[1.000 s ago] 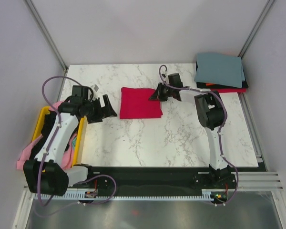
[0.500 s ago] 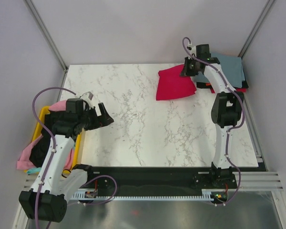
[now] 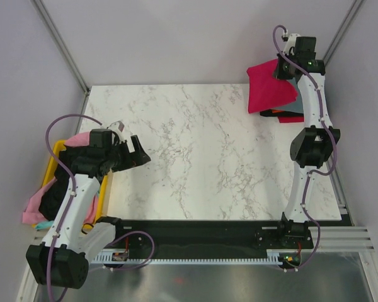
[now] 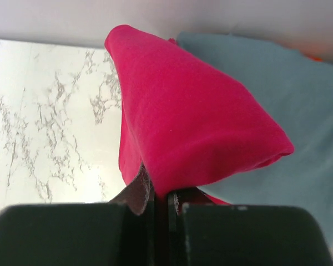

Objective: Fold and stack the t-shirts
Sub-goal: Neatly place the folded tshirt to the corner

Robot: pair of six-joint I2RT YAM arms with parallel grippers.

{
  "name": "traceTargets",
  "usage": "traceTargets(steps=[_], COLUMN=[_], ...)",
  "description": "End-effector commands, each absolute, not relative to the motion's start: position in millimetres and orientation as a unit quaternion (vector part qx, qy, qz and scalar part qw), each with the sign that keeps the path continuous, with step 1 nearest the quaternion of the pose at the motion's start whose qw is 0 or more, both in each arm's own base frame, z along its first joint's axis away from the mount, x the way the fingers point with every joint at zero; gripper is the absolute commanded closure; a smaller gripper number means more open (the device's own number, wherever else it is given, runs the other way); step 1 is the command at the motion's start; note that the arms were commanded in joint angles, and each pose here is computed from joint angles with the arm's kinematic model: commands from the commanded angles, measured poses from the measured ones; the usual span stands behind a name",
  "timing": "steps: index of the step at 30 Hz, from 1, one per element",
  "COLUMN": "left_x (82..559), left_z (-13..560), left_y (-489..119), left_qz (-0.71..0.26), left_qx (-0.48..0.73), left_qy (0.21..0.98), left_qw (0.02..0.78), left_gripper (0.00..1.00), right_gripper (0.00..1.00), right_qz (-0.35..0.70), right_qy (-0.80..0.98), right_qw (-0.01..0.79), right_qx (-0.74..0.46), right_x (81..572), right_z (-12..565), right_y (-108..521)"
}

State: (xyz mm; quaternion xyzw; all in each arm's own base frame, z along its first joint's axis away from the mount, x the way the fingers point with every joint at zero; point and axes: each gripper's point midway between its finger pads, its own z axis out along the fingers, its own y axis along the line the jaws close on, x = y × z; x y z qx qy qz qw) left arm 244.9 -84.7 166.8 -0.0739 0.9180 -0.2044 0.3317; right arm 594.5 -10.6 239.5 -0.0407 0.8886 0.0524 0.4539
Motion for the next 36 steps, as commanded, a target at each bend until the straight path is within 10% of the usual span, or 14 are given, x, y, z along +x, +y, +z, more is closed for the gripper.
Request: traceTargets(steps=[1,17,36], left_x=[250.4,250.8,251.6], left_z=[166.2,162.5,158.6], left_y=[-86.6,-87.7,-87.6], left_qz=[-0.209,-0.211,-0.208], left_qx=[-0.067,-0.068,-0.071], left_qy=[0.915,0.917,0.919], left_qw=[0.339,0.332,0.327], left_gripper=[0.01,0.01,0.02], right_gripper=[1.0,1.0,1.0], right_qz=[0.034,0.054,0.059], right_qy=[0.854,0.814,0.824], right_qw=[0.516,0.578,0.563], right_qx=[-0.06,-0.035,-0.019], right_x=[601.1,588.3,645.5], right_z=[293.0,352.6,252.9], right_y=[-18.2,-67.9,-133.1])
